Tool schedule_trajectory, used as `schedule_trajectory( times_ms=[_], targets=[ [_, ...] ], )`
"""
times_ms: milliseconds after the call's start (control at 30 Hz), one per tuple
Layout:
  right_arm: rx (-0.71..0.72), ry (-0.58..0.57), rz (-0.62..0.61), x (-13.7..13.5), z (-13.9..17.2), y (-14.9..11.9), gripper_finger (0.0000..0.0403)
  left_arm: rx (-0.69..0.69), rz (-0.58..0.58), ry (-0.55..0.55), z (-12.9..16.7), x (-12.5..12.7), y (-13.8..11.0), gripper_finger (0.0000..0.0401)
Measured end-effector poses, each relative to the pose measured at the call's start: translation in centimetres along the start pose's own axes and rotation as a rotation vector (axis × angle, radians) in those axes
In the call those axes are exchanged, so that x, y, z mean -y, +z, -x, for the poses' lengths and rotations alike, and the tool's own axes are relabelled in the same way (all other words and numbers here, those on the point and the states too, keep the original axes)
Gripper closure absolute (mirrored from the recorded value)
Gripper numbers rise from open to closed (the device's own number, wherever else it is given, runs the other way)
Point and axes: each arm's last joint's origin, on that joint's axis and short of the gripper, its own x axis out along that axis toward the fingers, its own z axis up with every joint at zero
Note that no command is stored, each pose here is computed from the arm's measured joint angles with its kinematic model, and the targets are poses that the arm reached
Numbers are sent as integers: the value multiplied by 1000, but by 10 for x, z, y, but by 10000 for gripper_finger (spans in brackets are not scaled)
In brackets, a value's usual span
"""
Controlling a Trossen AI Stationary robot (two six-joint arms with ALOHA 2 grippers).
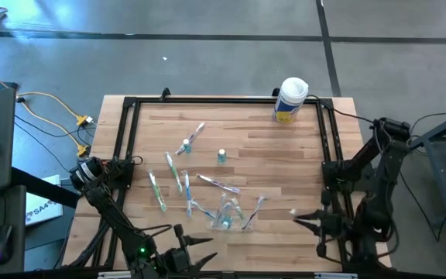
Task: Pick & Place toothbrushing station
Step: Put the orange toothbrush into the transparent organizer
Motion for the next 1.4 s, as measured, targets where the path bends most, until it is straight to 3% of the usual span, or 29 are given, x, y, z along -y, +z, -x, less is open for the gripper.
schedule_trajectory(
  times_ms=[300,367,433,533,767,1100,1400],
  targets=[
    [147,-2,-24,-15,-12,-2,395,0,1,-4,0,0,0,217],
    [151,66,-39,-15,-25,-1,395,0,1,-5,0,0,0,217],
    [197,206,-51,-14,-38,1,395,0,1,-5,0,0,0,217],
    [376,379,-51,-7,-48,4,395,0,0,-6,0,0,0,217],
    [605,434,-72,23,-56,-11,395,-3,-4,-43,0,1,-1,217],
    [552,443,-136,40,-96,-39,395,-38,27,-52,0,1,-9,217],
    [478,417,-181,31,-131,-53,395,-38,51,-39,-5,-1,-9,217]
  ],
)
